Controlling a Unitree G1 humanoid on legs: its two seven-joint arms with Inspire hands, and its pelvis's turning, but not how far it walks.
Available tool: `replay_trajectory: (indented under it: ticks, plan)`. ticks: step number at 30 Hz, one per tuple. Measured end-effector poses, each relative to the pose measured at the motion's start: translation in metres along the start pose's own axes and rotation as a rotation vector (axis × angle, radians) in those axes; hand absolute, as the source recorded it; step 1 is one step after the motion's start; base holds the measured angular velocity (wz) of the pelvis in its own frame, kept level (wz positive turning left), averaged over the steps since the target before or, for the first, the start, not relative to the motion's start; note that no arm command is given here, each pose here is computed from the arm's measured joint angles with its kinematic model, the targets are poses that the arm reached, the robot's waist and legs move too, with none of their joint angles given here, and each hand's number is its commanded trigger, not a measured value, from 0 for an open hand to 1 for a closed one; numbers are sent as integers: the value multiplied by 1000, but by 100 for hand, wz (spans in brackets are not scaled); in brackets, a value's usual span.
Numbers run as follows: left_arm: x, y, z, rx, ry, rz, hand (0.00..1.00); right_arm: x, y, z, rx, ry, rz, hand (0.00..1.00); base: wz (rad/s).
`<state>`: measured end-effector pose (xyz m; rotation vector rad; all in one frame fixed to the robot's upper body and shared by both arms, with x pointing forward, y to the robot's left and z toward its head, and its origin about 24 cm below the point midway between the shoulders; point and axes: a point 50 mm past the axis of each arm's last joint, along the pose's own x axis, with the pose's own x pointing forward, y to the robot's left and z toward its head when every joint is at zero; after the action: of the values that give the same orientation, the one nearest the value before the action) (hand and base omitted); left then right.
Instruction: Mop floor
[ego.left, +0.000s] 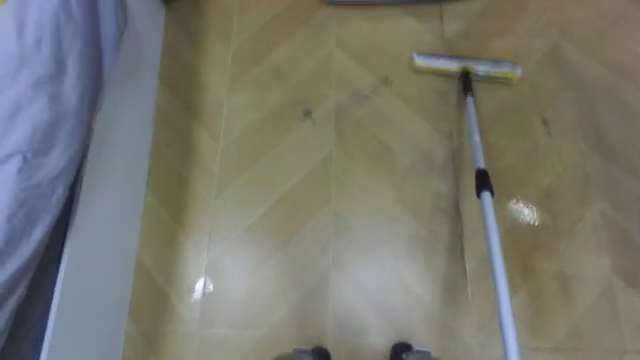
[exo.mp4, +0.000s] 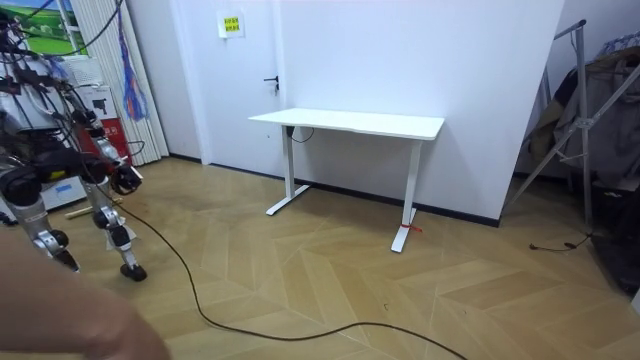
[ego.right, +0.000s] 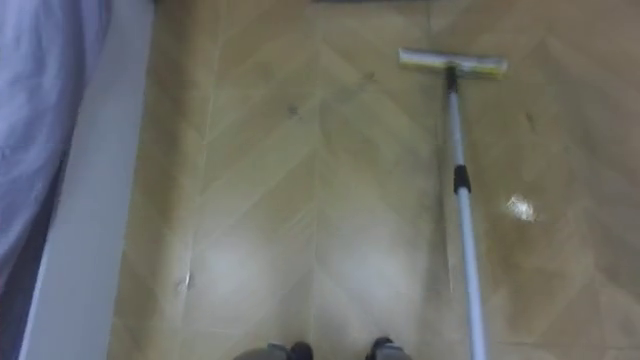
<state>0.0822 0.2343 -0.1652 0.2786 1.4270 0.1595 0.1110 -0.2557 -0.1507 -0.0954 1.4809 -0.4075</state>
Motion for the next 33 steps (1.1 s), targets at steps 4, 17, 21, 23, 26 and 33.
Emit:
replay_trajectory:
  ticks: [4,17,21,23,26,33]
  plan:
    - [0,0,-8,-34,24,-9,0,-8,0,34,31,-96,57,100,28]
    - [-3,17,-77,-99,191,33,0,11,-31,-65,70,85,94,100,34]
    - [-3,21,-72,-107,156,53,0,12,-30,-95,87,126,98,100,4]
    - [-3,23,-69,-119,140,68,0,12,-24,-101,86,139,108,100,-11]
    - [-3,24,-58,-105,89,84,0,11,-21,-110,85,149,109,100,-10]
    - [-4,17,-58,-98,71,129,0,11,-12,-117,42,151,113,100,-9]
